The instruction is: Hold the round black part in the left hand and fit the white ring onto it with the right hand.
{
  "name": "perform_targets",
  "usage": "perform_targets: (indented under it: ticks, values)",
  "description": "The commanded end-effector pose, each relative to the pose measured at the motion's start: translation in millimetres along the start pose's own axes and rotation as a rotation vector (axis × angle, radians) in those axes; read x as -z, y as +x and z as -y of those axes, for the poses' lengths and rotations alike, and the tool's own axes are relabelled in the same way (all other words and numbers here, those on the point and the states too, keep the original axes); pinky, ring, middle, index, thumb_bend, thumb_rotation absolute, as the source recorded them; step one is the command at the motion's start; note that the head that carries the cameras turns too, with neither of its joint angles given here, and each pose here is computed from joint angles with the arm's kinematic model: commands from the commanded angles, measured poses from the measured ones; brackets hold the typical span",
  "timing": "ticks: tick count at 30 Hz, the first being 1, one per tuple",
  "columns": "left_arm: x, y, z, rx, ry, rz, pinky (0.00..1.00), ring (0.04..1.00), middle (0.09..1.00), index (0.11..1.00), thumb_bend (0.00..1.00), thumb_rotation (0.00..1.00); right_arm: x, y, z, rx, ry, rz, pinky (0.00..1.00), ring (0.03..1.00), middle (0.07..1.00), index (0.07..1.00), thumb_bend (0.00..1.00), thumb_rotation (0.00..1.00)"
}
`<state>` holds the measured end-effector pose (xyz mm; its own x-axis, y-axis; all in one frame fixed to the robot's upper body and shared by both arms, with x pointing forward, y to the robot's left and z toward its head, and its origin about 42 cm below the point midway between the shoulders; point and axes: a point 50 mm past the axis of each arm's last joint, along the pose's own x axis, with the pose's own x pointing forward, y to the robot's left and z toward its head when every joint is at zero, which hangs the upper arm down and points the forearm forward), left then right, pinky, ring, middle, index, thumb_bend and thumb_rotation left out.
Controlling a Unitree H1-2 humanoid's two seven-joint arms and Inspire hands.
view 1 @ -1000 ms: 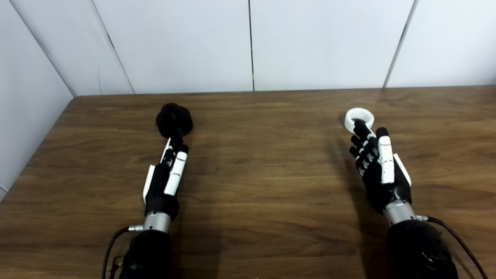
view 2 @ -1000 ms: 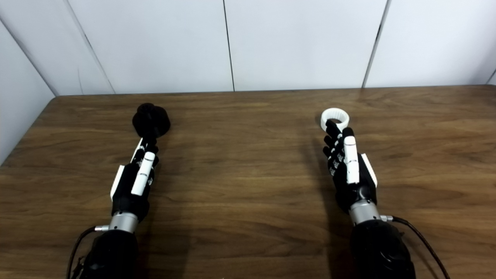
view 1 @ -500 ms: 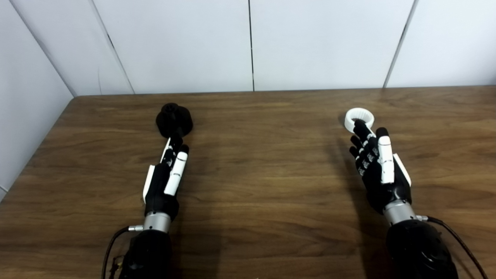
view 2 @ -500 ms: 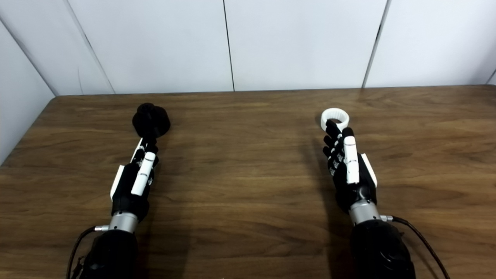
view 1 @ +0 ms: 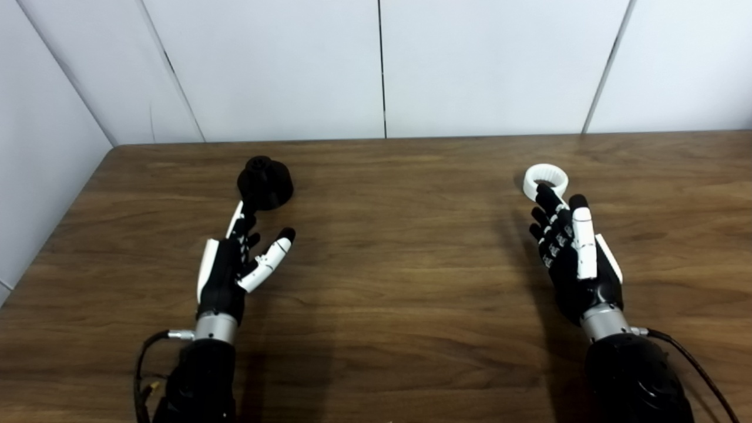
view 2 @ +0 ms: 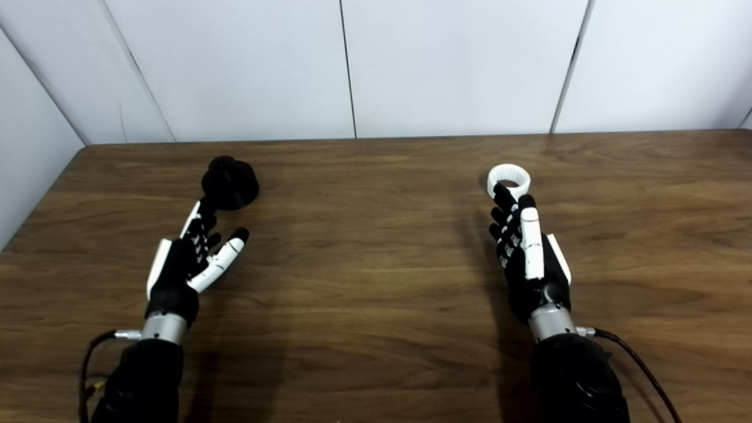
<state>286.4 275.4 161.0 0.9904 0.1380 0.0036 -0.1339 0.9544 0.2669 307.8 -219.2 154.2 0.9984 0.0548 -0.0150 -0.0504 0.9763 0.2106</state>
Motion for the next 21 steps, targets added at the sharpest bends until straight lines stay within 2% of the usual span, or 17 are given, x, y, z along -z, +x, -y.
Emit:
perform_targets:
  ticks: [1,2,5,7,10,15,18,21]
  values:
    - [-29,14,-13,-0.019,0.080,0.092,0.89,0.989,1.000,1.000,0.76,0.40,-15,9,-8,-0.037,0.009,0.077,1.00,0.984,0.974,0.923,0.52,1.00]
    - [-32,17,-16,-0.019,0.112,0.096,0.96,0.996,1.000,1.000,0.75,0.42,-14,9,-8,-0.038,0.009,0.076,1.00,0.983,0.974,0.925,0.51,1.00]
    - [-39,26,-25,-0.029,0.200,0.094,0.99,1.000,1.000,1.000,0.78,0.45,-12,10,-8,-0.039,0.006,0.073,1.00,0.982,0.975,0.924,0.52,1.00]
    - [-44,32,-31,-0.037,0.239,0.091,0.98,1.000,1.000,1.000,0.79,0.47,-11,10,-8,-0.037,0.005,0.073,1.00,0.980,0.975,0.922,0.53,1.00]
    - [-54,41,-38,-0.044,0.277,0.089,0.86,0.955,0.998,1.000,0.83,0.47,-10,10,-8,-0.036,0.011,0.073,1.00,0.977,0.972,0.917,0.53,1.00]
    - [-65,56,-47,-0.034,0.304,0.094,0.88,0.979,1.000,1.000,0.84,0.45,-9,10,-8,-0.045,0.001,0.065,1.00,0.974,0.971,0.913,0.53,1.00]
    - [-70,64,-49,-0.035,0.319,0.093,0.85,0.977,1.000,1.000,0.86,0.45,-8,9,-8,-0.051,0.003,0.061,1.00,0.975,0.974,0.914,0.53,1.00]
    - [-73,74,-52,-0.031,0.350,0.083,0.90,0.996,1.000,1.000,0.85,0.46,-8,8,-8,-0.053,0.000,0.060,1.00,0.973,0.976,0.916,0.53,1.00]
